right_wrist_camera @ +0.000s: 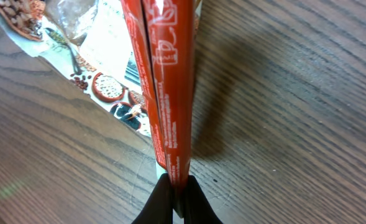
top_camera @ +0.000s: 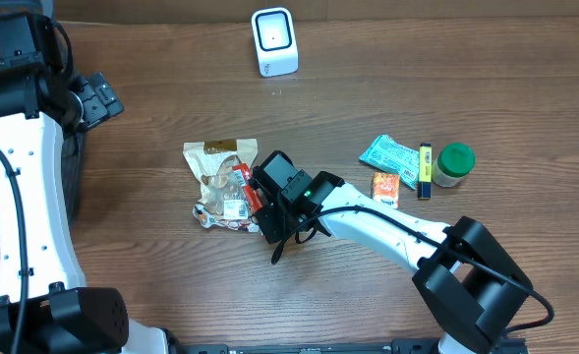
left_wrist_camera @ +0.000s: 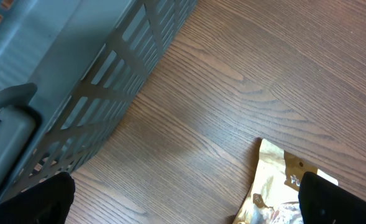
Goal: Scan the item barcode
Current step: 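Pull the Nescafe stick out of the bundle toward the right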
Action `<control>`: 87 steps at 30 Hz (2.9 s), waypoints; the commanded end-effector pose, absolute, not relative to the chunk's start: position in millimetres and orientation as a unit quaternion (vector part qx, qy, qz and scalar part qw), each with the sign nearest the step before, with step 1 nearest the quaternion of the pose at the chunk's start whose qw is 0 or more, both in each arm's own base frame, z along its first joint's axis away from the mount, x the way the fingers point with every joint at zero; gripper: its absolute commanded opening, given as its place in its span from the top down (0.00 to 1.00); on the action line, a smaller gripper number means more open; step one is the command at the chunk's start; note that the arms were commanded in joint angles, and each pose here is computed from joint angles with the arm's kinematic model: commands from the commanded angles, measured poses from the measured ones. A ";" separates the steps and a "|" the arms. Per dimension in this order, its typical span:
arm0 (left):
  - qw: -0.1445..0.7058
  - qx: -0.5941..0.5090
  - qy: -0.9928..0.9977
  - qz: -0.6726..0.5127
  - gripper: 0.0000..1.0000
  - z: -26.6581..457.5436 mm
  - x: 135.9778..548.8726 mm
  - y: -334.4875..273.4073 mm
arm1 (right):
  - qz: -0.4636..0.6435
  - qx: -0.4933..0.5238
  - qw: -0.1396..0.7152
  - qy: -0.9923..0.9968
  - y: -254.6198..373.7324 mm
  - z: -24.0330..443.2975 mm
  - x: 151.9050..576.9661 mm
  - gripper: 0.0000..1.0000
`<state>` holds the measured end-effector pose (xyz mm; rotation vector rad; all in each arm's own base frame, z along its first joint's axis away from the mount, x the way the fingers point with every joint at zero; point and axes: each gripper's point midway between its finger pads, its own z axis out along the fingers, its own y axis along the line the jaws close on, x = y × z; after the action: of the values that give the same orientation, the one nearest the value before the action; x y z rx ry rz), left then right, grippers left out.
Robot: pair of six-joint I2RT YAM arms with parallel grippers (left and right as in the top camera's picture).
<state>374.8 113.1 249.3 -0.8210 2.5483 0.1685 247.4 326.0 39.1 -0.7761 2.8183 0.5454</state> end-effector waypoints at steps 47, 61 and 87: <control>0.135 0.076 0.954 -0.258 0.48 254.9 340.8 -114.4 | 0.651 -0.296 -0.018 0.699 347.9 194.1 245.4 0.96; 0.127 0.068 0.955 -0.259 0.57 248.8 345.0 -117.0 | 0.679 -0.314 0.002 0.663 356.1 222.4 255.6 0.96; 0.104 0.034 0.954 -0.278 0.96 243.6 346.2 -123.2 | 0.680 -0.329 0.033 0.655 356.2 227.0 263.1 0.54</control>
<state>347.8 -116.4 246.7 0.1474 2.7964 -0.7586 258.4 360.0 210.8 -0.9882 2.0738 2.1064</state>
